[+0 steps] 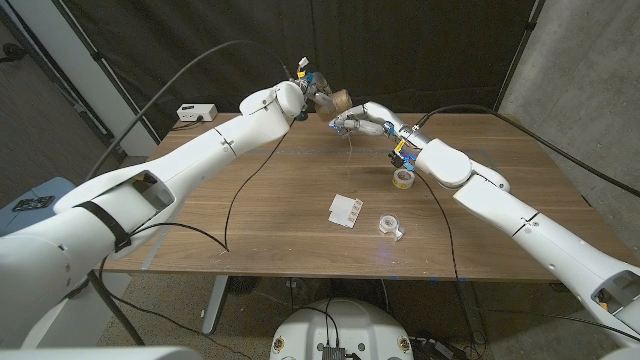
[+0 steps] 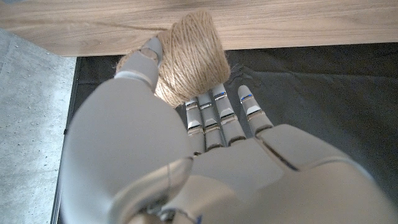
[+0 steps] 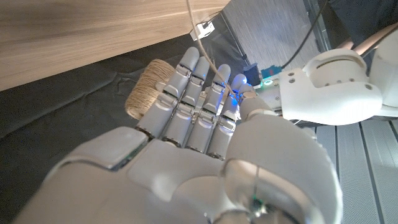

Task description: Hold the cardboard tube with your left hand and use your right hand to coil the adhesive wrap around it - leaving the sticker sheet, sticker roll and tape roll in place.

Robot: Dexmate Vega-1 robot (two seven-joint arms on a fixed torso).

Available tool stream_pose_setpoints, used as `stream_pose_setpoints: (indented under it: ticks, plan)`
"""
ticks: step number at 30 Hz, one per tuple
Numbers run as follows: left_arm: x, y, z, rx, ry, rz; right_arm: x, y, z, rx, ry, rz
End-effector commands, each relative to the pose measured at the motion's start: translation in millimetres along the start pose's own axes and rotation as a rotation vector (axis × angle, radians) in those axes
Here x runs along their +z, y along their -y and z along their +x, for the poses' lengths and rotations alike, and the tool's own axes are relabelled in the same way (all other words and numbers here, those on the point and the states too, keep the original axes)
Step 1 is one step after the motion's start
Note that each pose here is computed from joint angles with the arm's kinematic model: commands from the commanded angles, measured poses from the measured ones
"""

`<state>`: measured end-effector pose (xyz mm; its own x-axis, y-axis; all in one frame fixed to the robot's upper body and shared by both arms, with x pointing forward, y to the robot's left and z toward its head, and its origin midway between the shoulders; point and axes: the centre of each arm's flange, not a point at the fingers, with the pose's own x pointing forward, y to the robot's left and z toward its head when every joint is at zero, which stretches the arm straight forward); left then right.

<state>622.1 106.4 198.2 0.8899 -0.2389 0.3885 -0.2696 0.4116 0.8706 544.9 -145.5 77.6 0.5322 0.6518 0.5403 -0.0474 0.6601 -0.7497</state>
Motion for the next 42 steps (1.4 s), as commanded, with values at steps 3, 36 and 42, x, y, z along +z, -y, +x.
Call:
stream_pose_setpoints:
  ticks: [3,36,42]
  plan:
    - [0.0,8.6,4.4,-0.044,0.027,-0.023,11.1,11.6,-2.4,0.02,0.07,0.049]
    - [17.8,36.5,1.0,-0.066,0.114,0.056,32.9,30.8,-0.2,-0.017,0.176,0.167]
    - [19.1,39.7,0.0,-0.059,0.114,0.066,39.9,32.1,4.6,-0.02,0.199,0.158]
